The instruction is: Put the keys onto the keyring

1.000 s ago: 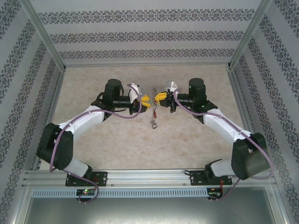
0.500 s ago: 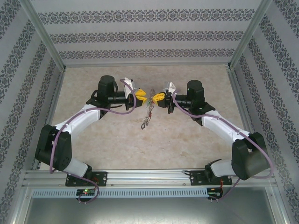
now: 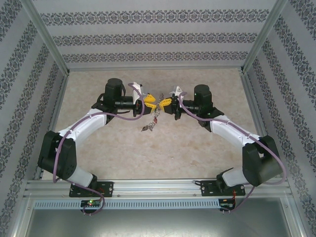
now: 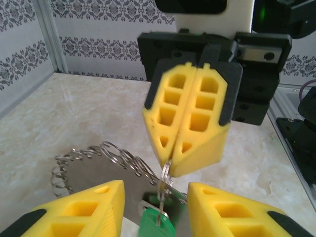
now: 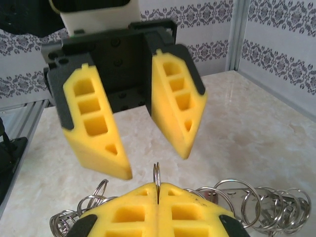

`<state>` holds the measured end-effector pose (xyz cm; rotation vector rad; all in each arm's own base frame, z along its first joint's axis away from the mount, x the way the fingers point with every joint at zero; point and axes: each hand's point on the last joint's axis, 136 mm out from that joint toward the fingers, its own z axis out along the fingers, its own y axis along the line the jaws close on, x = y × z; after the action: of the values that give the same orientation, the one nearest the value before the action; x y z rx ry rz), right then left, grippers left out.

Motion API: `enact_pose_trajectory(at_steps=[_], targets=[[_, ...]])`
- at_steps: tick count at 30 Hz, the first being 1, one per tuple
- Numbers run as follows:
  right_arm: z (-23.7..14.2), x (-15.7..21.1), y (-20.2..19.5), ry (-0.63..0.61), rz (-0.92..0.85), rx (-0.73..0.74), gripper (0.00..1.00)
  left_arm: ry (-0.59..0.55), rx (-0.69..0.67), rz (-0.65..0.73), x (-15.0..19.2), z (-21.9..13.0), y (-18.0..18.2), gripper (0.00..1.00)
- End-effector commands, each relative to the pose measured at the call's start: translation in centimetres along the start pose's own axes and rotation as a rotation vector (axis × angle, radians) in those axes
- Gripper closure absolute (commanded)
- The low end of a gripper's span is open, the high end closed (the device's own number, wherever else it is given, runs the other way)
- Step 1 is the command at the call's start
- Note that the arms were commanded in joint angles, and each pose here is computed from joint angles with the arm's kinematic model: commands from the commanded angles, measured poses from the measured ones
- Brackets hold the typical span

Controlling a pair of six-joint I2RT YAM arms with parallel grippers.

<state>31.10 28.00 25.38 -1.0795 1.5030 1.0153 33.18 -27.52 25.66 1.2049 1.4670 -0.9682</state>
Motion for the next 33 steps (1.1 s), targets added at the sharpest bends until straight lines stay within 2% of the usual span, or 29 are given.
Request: enact_pose_trajectory(at_steps=[1,5,8,13,20,24,27,29,33], targets=[[0.1,-3.4,0.2,-0.075,-0.07,-0.015,1.0,0.008,0.045,0.037,-0.1,-0.4,-1.3,0.6],[0.1,-3.7,0.2,-0.08,-0.069,-0.023,1.0,0.004,0.038,0.042,-0.1,-0.5,-1.3,0.58],[0.1,-4.0,0.3,-0.084,-0.069,-0.032,1.0,0.003,0.039,0.039,0.0,-0.3,-1.0,0.61],[0.2,-4.5,0.3,-0.096,-0.066,-0.026,1.0,-0.004,0.053,0.035,-0.3,0.0,-0.8,0.8],[0.8,-4.7,0.3,-0.16,-0.038,-0.001,1.0,0.011,0.014,0.023,-0.2,0.2,-0.2,0.94],[1.3,-4.9,-0.7,-0.211,0.008,0.082,1.0,0.012,0.008,0.01,0.2,0.4,-0.3,1.0],[2.0,-4.8,-1.0,-0.217,0.036,0.12,1.0,0.004,-0.001,0.01,0.1,0.3,-0.5,1.0],[2.3,-5.2,-0.9,-0.232,0.023,0.128,1.0,-0.011,0.021,0.005,-0.3,0.3,-0.9,0.88],[2.7,-4.9,-1.3,-0.228,0.03,0.146,1.0,-0.032,0.025,-0.012,-0.8,0.1,-1.1,0.72]])
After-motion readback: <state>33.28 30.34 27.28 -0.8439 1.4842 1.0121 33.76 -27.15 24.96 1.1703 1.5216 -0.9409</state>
